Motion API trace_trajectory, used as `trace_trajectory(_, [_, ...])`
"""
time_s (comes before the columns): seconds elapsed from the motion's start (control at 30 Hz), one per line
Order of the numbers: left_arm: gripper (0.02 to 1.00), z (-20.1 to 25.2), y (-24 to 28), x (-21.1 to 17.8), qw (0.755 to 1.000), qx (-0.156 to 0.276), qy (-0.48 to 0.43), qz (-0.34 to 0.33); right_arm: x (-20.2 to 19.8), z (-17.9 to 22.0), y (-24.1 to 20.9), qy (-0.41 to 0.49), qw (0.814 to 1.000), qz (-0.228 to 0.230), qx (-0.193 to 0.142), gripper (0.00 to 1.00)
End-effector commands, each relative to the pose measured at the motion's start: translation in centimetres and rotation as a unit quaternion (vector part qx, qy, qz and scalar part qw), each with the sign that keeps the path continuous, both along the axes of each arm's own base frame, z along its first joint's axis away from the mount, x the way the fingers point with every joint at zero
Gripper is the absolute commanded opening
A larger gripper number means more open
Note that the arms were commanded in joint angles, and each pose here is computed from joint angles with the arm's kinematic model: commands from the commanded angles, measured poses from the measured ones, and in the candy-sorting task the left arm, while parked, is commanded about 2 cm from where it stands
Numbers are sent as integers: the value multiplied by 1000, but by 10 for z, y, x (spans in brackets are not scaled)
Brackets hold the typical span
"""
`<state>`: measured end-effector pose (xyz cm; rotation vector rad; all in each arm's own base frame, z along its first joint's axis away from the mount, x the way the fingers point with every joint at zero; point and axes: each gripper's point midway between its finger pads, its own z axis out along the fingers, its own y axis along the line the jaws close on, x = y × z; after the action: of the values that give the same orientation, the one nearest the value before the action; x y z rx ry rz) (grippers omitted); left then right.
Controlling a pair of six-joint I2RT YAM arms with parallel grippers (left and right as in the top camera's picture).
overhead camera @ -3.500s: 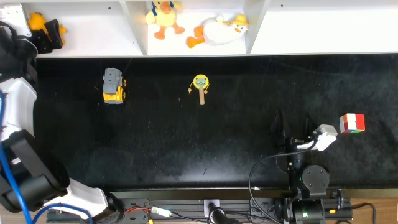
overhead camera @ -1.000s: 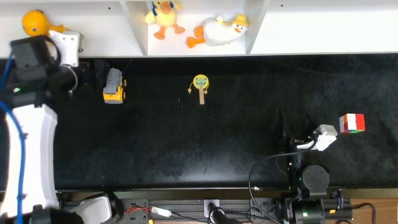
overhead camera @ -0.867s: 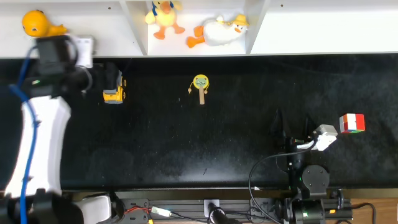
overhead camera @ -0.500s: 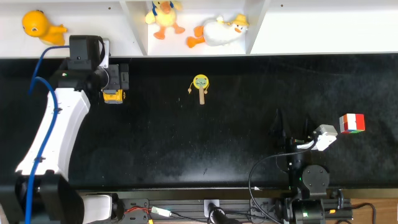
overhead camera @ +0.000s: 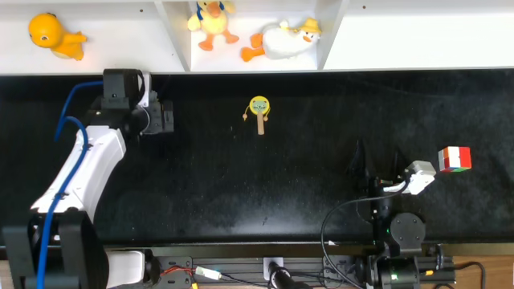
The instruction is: Store Toys
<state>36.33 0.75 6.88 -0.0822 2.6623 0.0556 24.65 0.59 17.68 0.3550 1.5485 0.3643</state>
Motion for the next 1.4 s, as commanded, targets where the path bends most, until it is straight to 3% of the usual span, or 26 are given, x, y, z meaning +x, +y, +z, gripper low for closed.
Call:
trace_trajectory(0.03, [1000,-14,0,-6,1000,-11,5,10,0,-3,1,-1,1000,1,0,993])
trace_trajectory(0.23, [985,-24,10,-10,1000,-12,3,24,0,-3,1,-1,1000,1,0,996])
trace_trajectory(0.43, [961,-27,17,-5,998,-50,-20,32,0,-3,1,-1,1000,1,0,996])
trace_trajectory(0.97, [901,-36,16,-3,998,-50,-14,20,0,-3,1,-1,1000,1,0,993])
trace_trajectory(1.1, [858,-43,16,-5,999,-50,-3,22,0,-3,1,-1,1000,1,0,996])
trace_trajectory(1.23, [706,-46,16,-5,998,-50,2,23,0,-3,1,-1,1000,1,0,993])
trace_trajectory(1.4, [641,-45,16,-4,998,-50,-2,22,0,-3,1,-1,1000,1,0,996])
